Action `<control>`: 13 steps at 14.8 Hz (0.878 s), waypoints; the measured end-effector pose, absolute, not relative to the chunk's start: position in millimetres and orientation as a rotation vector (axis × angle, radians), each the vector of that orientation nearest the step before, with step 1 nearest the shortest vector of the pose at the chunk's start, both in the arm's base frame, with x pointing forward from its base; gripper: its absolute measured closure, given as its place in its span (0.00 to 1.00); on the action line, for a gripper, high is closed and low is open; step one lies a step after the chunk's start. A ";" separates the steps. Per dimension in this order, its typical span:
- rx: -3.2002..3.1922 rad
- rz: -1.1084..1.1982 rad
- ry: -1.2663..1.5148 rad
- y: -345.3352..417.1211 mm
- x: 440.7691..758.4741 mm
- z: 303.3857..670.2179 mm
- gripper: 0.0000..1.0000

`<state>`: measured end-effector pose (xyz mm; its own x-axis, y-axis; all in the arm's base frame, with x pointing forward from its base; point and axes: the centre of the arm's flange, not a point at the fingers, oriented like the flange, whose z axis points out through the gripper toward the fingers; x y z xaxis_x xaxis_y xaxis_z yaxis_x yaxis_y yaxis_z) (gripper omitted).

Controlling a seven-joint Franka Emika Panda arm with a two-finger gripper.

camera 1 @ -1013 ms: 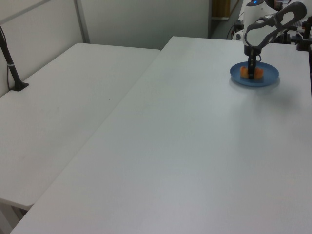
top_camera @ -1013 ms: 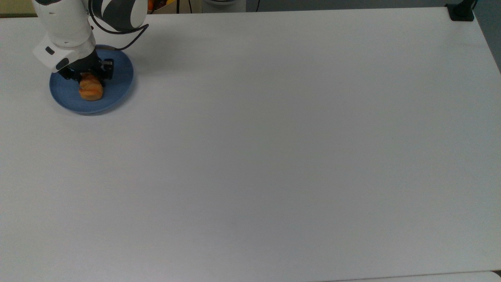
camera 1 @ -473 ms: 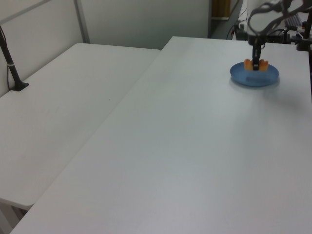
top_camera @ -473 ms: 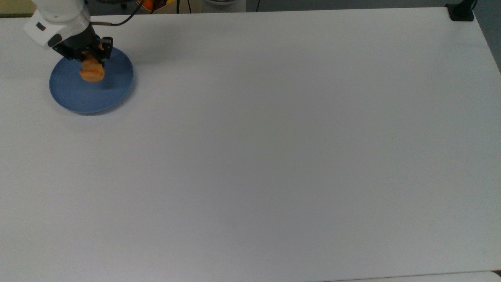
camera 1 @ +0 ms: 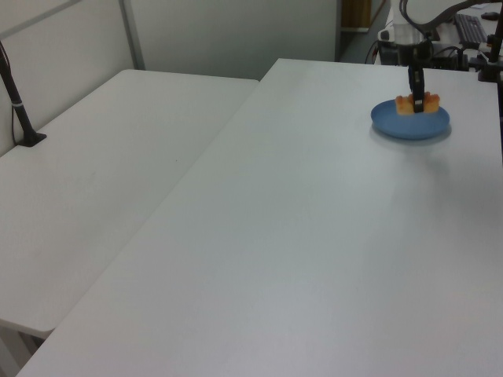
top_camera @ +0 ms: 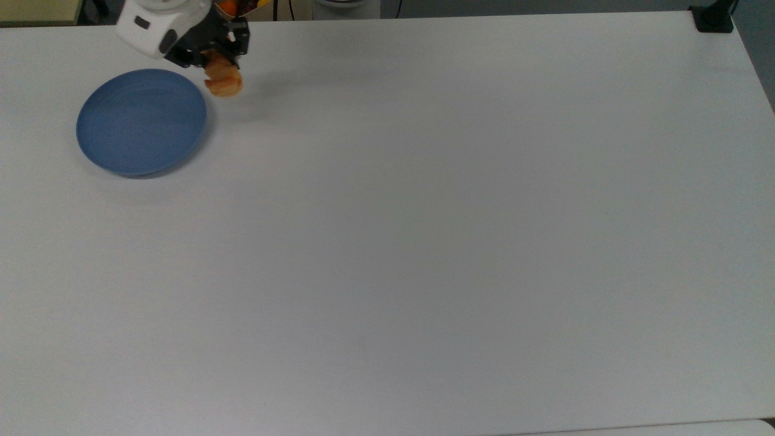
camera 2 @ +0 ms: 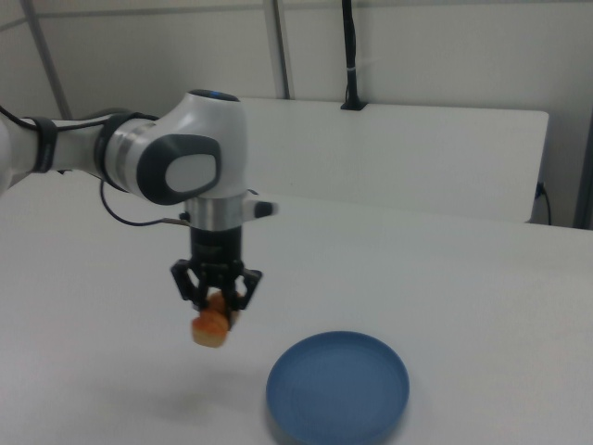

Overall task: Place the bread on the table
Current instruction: 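Carry the bread roll away from the plate and lower it to the table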

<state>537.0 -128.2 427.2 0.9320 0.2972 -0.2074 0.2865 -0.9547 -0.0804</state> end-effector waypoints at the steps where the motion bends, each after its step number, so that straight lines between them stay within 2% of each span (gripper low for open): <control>1: -3.014 0.366 -0.475 -99.4 539.4 424.5 0.57; 5: -2.982 0.434 -0.498 -25.4 539.9 403.6 0.54; 8: -2.994 0.466 -0.501 18.5 535.7 368.2 0.53; 10: -3.010 0.446 -0.492 32.8 534.8 338.9 0.53; 13: -3.039 0.357 -0.478 40.0 541.7 314.7 0.53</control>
